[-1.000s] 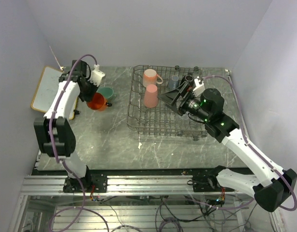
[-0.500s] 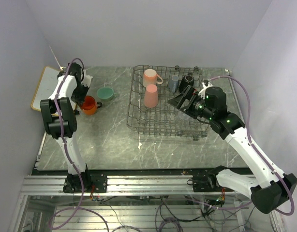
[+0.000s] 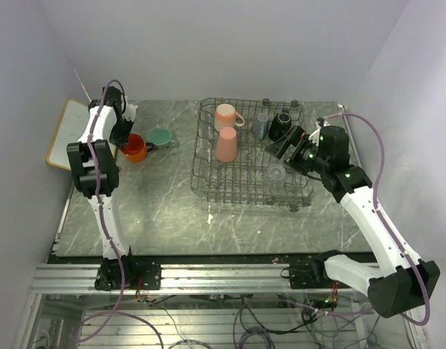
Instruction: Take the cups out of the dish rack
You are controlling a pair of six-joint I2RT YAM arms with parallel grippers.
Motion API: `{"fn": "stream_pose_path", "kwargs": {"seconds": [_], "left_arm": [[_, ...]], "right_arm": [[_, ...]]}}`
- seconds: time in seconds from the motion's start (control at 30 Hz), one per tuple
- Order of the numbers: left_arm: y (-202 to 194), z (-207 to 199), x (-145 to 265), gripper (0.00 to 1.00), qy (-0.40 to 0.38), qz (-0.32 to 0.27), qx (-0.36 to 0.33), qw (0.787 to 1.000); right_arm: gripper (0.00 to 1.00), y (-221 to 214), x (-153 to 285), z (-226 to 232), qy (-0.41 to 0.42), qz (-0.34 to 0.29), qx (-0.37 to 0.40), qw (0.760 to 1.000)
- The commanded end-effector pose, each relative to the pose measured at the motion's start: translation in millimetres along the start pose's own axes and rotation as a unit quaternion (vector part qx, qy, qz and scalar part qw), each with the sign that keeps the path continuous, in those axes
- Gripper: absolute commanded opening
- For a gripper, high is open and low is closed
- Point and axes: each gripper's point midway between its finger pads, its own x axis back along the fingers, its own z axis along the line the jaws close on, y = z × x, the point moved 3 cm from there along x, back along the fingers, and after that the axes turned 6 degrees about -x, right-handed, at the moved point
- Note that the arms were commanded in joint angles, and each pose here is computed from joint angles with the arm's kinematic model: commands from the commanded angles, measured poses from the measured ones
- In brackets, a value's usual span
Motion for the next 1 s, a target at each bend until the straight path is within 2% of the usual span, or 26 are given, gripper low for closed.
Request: {"fn": "stream_pose_path", "kwargs": {"seconds": [0.0,0.43,0.5,0.53,0.57,0.63,0.67,0.7,0.73,0.8,0.97], "left_arm": [[8.5,-5.8,5.6,0.07,-0.025,-0.012,0.0,1.0],[23.5,-21.3,-6.1,0.07,-0.091,-0.012,0.022,0.996],[21.2,-22.1,-5.1,0.12,-0.091,-0.008,0.017,0.996],[19.3,-21.3,-4.3,0.16,-0.088,-0.007,0.014,0.996],[17.5,-19.3,-2.1,0.24,-0.08,-0.007,0.011,0.997],[15.3,-14.0,5.0,0.49,-0.059,-0.012,0.01,0.998],[15.0,-11.9,9.5,0.57,-0.053,-0.017,0.005,0.998],[14.8,-10.2,14.1,0.73,-0.046,-0.02,0.002,0.999],[15.1,-8.8,18.7,0.76,-0.041,-0.024,0.0,0.999],[17.3,-5.3,30.9,0.96,-0.034,-0.033,-0.002,0.999],[27.5,1.3,75.9,0.98,-0.017,-0.075,-0.004,0.997]], "right_arm": [[0.99,9.7,-0.9,-10.5,-0.003,0.003,0.006,1.0],[1.0,22.3,-10.6,-38.2,-0.049,-0.011,0.0,0.999],[1.0,27.2,-12.4,-41.1,-0.063,-0.019,0.01,0.998],[1.0,29.2,-13.9,-43.4,-0.071,-0.021,0.015,0.997],[1.0,32.2,-15.7,-45.4,-0.078,-0.024,0.021,0.996],[1.0,35.0,-21.7,-49.2,-0.089,-0.023,0.031,0.995],[1.0,36.5,-25.1,-51.3,-0.093,-0.022,0.037,0.995],[1.0,38.0,-29.3,-53.0,-0.096,-0.021,0.04,0.994],[1.0,39.6,-33.2,-54.5,-0.098,-0.022,0.044,0.994],[1.0,45.4,-40.3,-56.7,-0.104,-0.029,0.054,0.993],[1.0,58.7,-62.3,-58.2,-0.118,-0.034,0.086,0.989]]}}
